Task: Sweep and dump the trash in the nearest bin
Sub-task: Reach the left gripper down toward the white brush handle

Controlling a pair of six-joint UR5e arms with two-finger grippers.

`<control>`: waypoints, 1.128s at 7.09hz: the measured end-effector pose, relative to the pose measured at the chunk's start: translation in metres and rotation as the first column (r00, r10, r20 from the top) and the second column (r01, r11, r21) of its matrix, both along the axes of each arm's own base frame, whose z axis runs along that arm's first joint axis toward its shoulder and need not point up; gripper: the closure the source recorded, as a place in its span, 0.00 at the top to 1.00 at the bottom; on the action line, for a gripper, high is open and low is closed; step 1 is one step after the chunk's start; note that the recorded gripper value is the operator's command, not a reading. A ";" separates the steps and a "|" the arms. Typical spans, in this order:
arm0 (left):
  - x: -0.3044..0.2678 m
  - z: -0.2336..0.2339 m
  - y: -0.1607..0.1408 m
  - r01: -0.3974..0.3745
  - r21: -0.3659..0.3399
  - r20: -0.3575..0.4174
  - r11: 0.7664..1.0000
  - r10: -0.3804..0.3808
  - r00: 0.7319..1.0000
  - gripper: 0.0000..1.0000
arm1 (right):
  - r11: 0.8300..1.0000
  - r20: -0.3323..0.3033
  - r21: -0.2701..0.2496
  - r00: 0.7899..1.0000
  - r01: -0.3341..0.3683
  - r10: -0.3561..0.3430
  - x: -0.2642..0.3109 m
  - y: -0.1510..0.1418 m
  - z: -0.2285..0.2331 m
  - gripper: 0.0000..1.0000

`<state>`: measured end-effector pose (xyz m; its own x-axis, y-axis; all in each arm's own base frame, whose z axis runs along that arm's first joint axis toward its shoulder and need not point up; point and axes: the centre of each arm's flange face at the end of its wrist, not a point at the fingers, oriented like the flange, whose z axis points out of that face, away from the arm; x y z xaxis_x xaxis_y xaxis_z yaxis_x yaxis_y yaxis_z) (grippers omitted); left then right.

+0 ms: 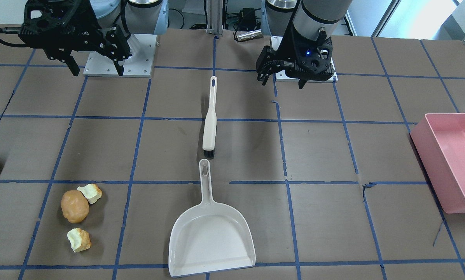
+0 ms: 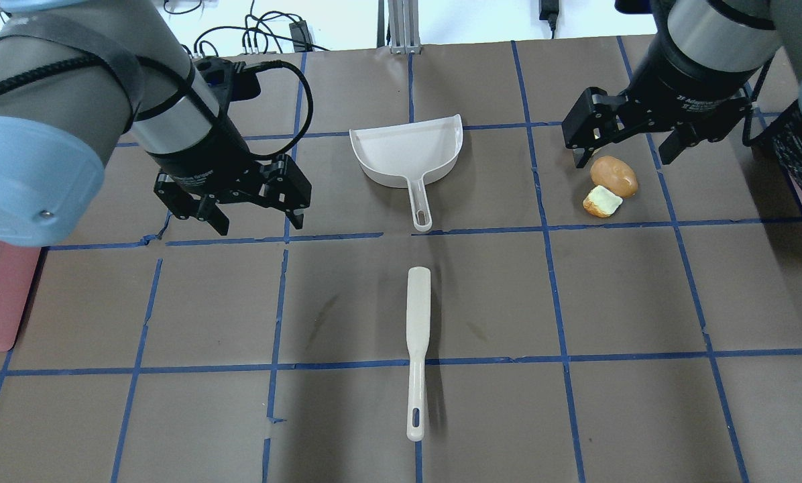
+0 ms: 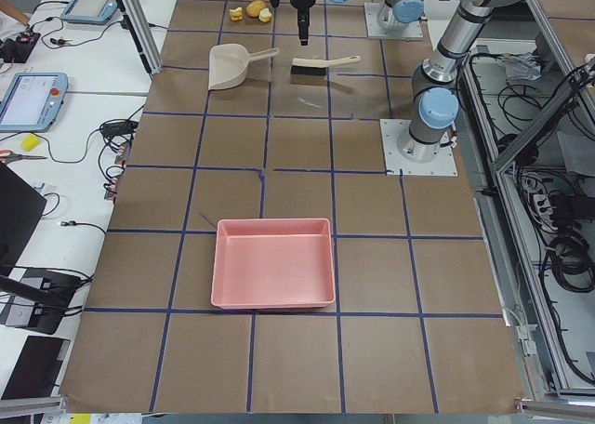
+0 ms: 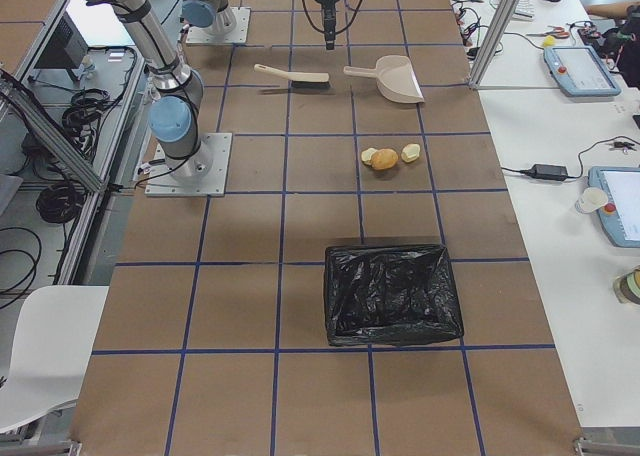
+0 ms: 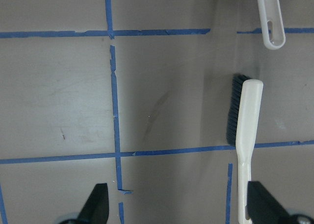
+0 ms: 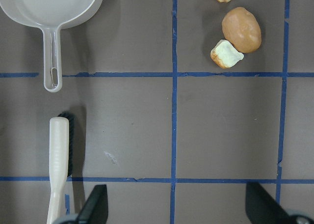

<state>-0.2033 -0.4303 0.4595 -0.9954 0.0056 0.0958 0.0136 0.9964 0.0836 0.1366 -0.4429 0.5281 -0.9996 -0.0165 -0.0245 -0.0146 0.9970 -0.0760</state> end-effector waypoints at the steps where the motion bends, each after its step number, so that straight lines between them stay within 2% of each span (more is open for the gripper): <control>1: -0.021 -0.018 0.011 0.028 -0.006 0.002 1.000 -0.028 1.000 1.00 | 1.000 0.000 0.000 1.000 0.000 0.000 0.000 0.000 0.000 1.00; 2: -0.041 -0.048 0.026 0.057 -0.044 -0.003 0.997 -0.057 0.998 1.00 | 1.000 0.000 0.000 1.000 0.000 0.000 0.000 0.000 0.000 1.00; 4: -0.071 -0.100 0.056 0.015 -0.132 -0.028 0.991 -0.019 0.999 1.00 | 1.000 -0.001 0.000 1.000 0.000 0.000 0.000 0.000 0.000 1.00; 8: -0.119 -0.126 0.107 0.018 -0.111 -0.033 0.994 -0.022 0.999 1.00 | 1.000 0.000 0.000 1.000 -0.002 0.002 0.001 0.000 0.000 1.00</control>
